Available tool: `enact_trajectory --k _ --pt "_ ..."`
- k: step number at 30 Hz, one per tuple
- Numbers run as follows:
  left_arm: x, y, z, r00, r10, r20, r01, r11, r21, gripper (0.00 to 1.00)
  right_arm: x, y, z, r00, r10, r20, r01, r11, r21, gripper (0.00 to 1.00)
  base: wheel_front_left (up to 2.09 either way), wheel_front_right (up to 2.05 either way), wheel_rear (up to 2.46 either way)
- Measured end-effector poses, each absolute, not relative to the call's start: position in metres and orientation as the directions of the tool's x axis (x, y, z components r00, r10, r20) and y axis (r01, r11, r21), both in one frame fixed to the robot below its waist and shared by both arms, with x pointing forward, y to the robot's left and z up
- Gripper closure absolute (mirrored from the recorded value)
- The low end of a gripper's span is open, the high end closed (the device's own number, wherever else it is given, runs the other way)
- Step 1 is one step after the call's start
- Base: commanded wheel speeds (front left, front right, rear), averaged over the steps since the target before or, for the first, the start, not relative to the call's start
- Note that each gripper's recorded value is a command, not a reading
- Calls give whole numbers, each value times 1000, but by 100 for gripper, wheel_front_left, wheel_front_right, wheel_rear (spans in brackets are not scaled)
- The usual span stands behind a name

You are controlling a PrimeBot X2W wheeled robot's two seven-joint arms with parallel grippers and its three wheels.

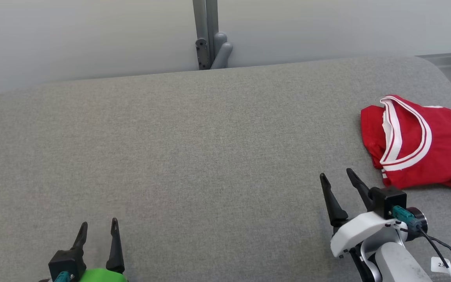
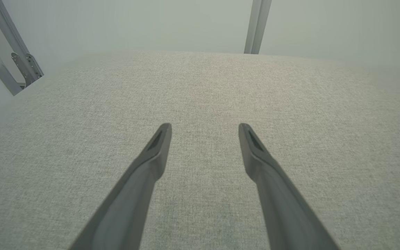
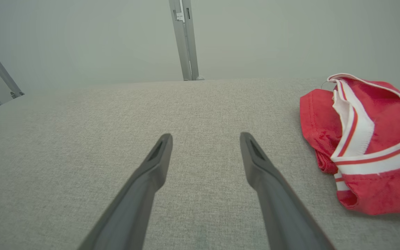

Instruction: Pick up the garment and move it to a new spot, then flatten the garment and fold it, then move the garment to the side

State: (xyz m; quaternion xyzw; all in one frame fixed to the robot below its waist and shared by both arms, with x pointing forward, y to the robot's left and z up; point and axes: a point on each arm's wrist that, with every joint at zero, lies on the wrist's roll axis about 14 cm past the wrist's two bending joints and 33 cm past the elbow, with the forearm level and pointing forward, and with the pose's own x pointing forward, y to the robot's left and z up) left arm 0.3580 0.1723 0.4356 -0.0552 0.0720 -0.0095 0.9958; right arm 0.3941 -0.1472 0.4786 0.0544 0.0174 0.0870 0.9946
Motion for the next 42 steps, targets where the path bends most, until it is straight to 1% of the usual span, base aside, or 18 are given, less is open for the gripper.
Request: enact_trajectory --k 7,16,38,42 --pt "346 187 447 994 19 -105 -31 993 -114 0 385 -149 492 987 159 20 -160 984 77 0 0 0 0" --pt "340 188 454 996 21 -83 -31 992 -122 0 377 -149 496 987 156 35 -158 985 65 0 0 0 0" --pt "339 187 447 994 21 -103 -35 990 -138 0 373 -143 485 986 169 2 -169 982 80 0 0 0 0" --pt "343 178 446 994 -7 -107 -7 990 -137 0 369 -151 484 990 144 0 -144 986 83 0 0 0 0"
